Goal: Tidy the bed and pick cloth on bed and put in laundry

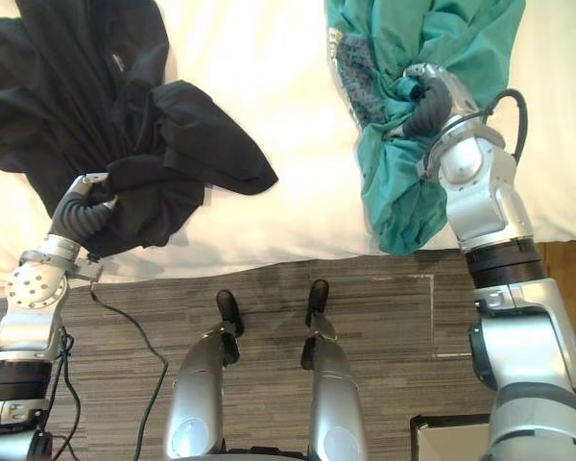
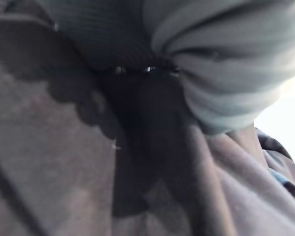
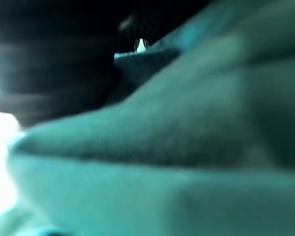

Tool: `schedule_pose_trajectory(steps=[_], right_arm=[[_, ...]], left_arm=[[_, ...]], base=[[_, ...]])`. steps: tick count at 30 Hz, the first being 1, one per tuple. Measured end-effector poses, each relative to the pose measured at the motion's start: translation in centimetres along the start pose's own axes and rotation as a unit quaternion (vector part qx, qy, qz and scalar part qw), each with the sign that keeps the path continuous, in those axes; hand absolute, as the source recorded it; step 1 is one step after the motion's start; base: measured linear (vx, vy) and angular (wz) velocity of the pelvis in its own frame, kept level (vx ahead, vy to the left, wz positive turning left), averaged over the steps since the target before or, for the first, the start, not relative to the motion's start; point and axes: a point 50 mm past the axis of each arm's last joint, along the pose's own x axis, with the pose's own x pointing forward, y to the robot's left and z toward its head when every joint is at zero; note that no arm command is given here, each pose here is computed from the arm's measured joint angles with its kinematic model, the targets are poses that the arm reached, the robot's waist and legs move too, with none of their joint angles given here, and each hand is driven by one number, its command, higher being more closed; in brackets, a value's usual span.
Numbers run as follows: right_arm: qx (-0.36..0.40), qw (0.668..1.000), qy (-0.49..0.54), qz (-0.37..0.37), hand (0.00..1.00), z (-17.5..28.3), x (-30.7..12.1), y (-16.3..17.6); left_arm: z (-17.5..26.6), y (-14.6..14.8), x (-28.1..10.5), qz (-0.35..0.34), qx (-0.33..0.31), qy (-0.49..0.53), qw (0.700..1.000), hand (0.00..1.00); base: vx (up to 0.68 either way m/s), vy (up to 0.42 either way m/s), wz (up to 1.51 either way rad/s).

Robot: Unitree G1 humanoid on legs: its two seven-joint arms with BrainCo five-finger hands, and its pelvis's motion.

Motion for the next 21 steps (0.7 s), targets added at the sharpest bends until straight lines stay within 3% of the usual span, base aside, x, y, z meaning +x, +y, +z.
schedule_pose_trajectory(steps=[3,4,5,9,12,18,21], right_arm=[[0.09,0.996,0.018,-0.014,1.0,-1.4,-0.4,1.7],[0.145,0.989,0.035,-0.019,1.0,-2.4,-1.0,4.1],[0.155,0.987,0.04,-0.018,1.0,-2.6,-1.1,4.7],[0.27,0.958,0.1,0.006,1.0,-4.6,-4.5,12.8],[0.334,0.928,0.162,0.02,1.0,-5.5,-7.7,18.0],[0.386,0.873,0.285,0.083,1.0,-7.2,-16.3,25.8],[0.403,0.844,0.338,0.111,1.0,-7.6,-20.6,28.3]], left_arm=[[-0.3,-0.3,0.7,-0.01,-0.017,0.02,1.0,1.0],[-1.3,-1.2,0.8,-0.009,-0.042,0.041,0.998,1.0],[-1.5,-1.3,0.8,-0.008,-0.047,0.045,0.998,1.0],[-4.0,-3.0,0.2,0.054,-0.091,0.106,0.989,1.0],[-5.1,-4.1,0.0,0.077,-0.077,0.143,0.984,1.0],[-7.6,-6.8,-1.0,0.068,-0.05,0.225,0.971,1.0],[-9.1,-7.7,-2.0,0.064,-0.074,0.268,0.958,1.0]], base=[[0.03,-0.043,-0.08],[0.03,-0.021,-0.12],[0.04,-0.029,-0.16],[0.04,-0.025,-0.06],[0.03,-0.017,0.1],[0.0,0.036,-0.02],[0.01,0.077,-0.17]])
